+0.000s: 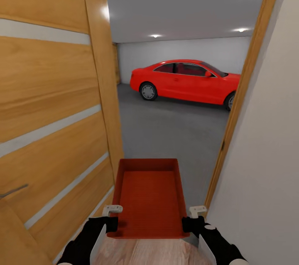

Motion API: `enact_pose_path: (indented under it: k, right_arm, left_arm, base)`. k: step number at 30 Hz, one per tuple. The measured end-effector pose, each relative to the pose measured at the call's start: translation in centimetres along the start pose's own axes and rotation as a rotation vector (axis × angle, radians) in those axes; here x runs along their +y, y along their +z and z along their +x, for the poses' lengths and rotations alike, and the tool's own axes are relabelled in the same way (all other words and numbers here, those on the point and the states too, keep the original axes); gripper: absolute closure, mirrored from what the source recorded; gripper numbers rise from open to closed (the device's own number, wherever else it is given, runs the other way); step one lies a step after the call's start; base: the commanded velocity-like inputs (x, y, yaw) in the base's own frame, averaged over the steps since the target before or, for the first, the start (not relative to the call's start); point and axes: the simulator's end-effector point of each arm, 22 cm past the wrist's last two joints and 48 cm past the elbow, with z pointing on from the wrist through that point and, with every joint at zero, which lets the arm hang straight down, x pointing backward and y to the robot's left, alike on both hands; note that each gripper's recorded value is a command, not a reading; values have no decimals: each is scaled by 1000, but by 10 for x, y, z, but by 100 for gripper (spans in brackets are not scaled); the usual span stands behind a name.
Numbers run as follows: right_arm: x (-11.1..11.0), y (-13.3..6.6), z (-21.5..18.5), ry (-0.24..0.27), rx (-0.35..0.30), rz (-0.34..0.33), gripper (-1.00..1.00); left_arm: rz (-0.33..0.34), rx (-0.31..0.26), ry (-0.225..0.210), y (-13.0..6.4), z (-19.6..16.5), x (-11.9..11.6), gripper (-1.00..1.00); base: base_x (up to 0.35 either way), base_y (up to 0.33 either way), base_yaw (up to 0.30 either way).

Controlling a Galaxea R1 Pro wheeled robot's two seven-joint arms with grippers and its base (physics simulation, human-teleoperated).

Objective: Move the two storage containers from the living room to the garage. In the garage, place one container on the floor and stack the other container on top of it (either order is fine).

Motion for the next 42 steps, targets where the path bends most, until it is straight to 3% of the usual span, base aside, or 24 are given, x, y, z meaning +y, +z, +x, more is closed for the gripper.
enact_pose_path:
  k: [11,27,42]
  right_arm:
    - [0,1,0,0,1,0,100]
    - [0,0,0,0,1,0,100]
    - [0,1,0,0,1,0,100]
  left_arm:
    - [0,1,0,1,0,0,100]
    - [1,1,0,1,0,0,100]
    - [0,1,-1,1,0,0,100]
  base:
    - [122,0,0]
    - [0,0,-249]
    - [0,0,-106]
